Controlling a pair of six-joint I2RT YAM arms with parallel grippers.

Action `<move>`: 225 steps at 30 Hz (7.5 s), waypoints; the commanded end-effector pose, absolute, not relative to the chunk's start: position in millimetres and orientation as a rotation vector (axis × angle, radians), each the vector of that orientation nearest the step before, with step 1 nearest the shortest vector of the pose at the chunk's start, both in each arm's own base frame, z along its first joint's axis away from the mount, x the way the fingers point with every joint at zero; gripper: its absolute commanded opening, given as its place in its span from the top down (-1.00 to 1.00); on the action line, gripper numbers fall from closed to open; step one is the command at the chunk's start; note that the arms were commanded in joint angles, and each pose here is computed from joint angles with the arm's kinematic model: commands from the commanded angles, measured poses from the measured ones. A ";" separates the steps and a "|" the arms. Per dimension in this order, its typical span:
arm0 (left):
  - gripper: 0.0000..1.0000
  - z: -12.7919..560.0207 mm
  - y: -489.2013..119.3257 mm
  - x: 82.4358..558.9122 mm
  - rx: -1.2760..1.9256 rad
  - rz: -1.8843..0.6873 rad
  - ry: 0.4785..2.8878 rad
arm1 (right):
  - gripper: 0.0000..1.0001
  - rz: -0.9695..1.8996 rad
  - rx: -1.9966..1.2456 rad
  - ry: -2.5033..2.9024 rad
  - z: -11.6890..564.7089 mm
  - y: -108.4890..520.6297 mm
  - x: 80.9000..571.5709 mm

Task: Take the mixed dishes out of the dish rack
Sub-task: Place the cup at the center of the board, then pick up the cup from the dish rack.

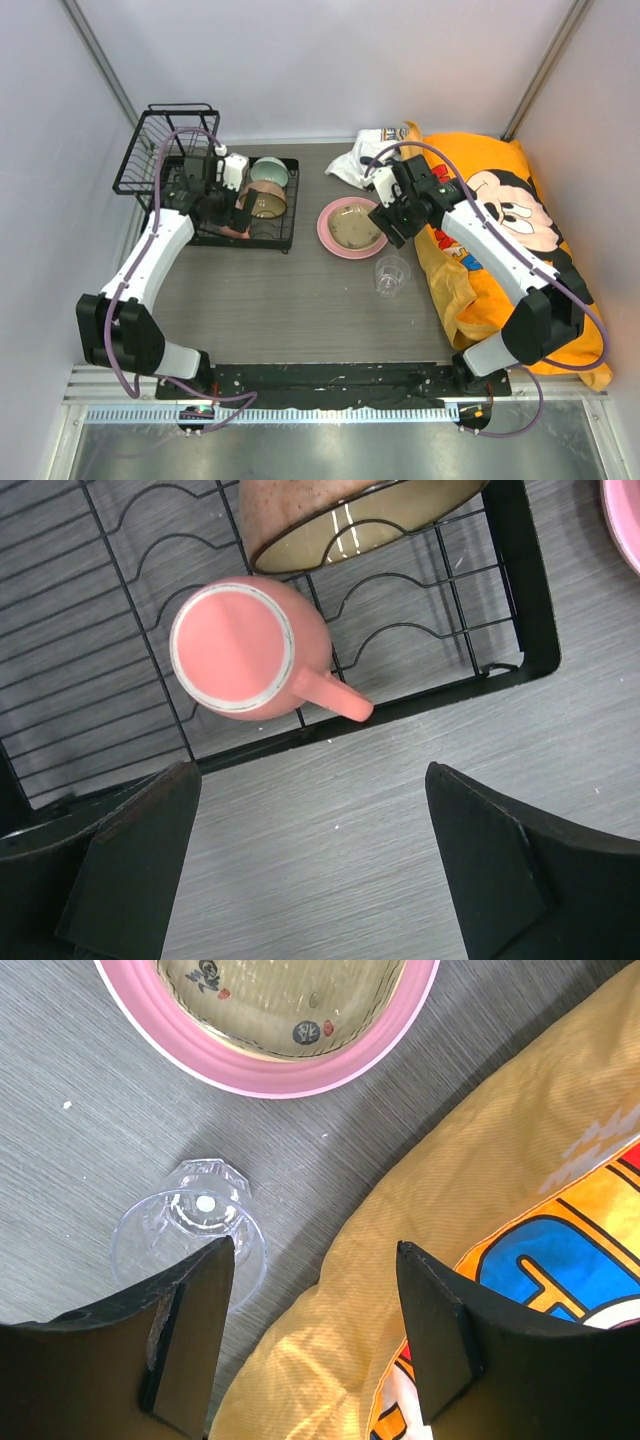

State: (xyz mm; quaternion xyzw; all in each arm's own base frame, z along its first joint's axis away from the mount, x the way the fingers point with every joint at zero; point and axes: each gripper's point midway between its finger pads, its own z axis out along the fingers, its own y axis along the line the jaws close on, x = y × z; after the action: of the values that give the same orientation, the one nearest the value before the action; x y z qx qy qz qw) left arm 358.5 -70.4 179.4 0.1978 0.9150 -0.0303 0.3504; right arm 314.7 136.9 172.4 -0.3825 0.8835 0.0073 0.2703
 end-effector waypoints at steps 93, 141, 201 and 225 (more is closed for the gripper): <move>-0.37 124.1 -55.1 391.8 0.132 0.100 2.312 | -0.38 0.117 -1.087 2.379 130.3 142.9 292.4; -0.07 113.0 -22.6 418.2 0.216 0.305 2.299 | -0.38 0.125 -1.114 2.396 111.5 143.1 289.2; 1.00 144.6 -57.9 424.0 0.332 0.091 2.288 | -0.37 0.150 -1.135 2.413 91.6 144.0 283.5; 1.00 198.6 -58.2 395.5 0.362 0.024 2.185 | -0.36 0.157 -1.132 2.413 90.3 145.4 284.2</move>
State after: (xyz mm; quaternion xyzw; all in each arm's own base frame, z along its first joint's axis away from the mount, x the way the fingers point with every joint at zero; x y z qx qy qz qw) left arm 386.5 -53.9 152.8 0.1454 0.9125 0.0221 0.3818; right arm 279.4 139.4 89.5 -0.4095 0.8835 0.0519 0.2215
